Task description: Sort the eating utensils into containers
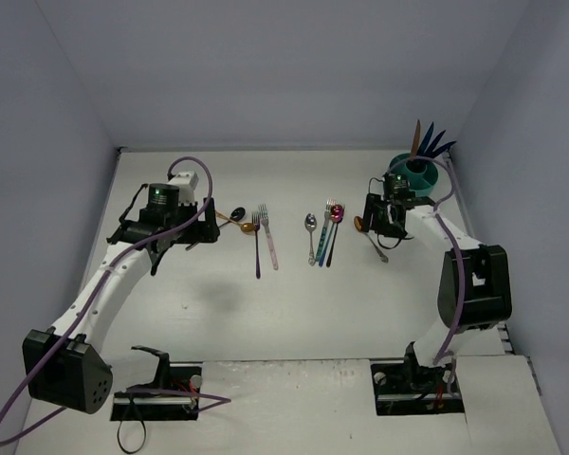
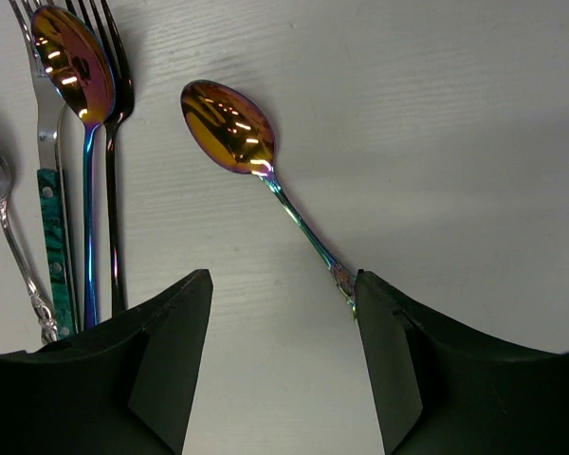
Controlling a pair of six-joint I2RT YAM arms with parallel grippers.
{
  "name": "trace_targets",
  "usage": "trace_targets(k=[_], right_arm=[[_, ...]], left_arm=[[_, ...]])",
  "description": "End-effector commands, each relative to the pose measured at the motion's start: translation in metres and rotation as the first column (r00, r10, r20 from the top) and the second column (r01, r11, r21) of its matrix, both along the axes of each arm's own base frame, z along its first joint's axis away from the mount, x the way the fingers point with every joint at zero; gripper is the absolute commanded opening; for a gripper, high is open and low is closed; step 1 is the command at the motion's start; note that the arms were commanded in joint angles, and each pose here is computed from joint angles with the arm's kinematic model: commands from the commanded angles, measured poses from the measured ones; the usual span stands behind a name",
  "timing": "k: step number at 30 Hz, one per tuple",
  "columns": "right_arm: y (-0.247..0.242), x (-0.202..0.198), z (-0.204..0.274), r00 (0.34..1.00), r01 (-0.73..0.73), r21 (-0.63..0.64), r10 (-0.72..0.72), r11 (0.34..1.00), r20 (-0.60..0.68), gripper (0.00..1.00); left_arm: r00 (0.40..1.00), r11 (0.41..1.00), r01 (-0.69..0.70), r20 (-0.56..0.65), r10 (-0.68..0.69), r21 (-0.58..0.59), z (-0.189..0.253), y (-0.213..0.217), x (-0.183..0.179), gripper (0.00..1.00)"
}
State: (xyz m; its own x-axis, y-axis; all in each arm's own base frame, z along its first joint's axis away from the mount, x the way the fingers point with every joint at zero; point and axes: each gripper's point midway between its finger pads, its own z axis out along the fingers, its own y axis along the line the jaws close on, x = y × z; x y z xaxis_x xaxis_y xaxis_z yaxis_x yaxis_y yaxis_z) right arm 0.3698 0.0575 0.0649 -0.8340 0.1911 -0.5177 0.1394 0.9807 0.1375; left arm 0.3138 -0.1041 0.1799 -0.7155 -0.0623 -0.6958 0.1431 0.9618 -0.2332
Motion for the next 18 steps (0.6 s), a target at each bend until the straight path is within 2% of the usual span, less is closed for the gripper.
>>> trace_targets(k=[1, 5, 15, 18], right_arm=[[-0.004, 0.021, 0.003, 0.999, -0.032, -0.026, 0.033, 0.999, 0.019, 0.57], [-0.007, 0.026, -0.012, 0.998, -0.054, -0.051, 0.053, 0.997, -0.019, 0.53], [-0.006, 0.031, -0.034, 0.991, -0.114, -0.068, 0.109, 0.991, -0.071, 0.5], [-0.003, 0.033, -0.036, 0.99, -0.125, -0.067, 0.12, 0.99, -0.074, 0.45]], left_arm=[[0.998, 0.999, 0.004, 0.064, -0.002, -0.035, 0.024, -0.005, 0.009, 0.82], [0.998, 0.999, 0.01, 0.062, -0.008, -0.039, 0.024, -0.007, 0.009, 0.82], [0.998, 0.999, 0.015, 0.066, -0.012, -0.045, 0.026, -0.008, 0.009, 0.81], [0.998, 0.999, 0.015, 0.067, -0.012, -0.046, 0.026, -0.008, 0.009, 0.82]])
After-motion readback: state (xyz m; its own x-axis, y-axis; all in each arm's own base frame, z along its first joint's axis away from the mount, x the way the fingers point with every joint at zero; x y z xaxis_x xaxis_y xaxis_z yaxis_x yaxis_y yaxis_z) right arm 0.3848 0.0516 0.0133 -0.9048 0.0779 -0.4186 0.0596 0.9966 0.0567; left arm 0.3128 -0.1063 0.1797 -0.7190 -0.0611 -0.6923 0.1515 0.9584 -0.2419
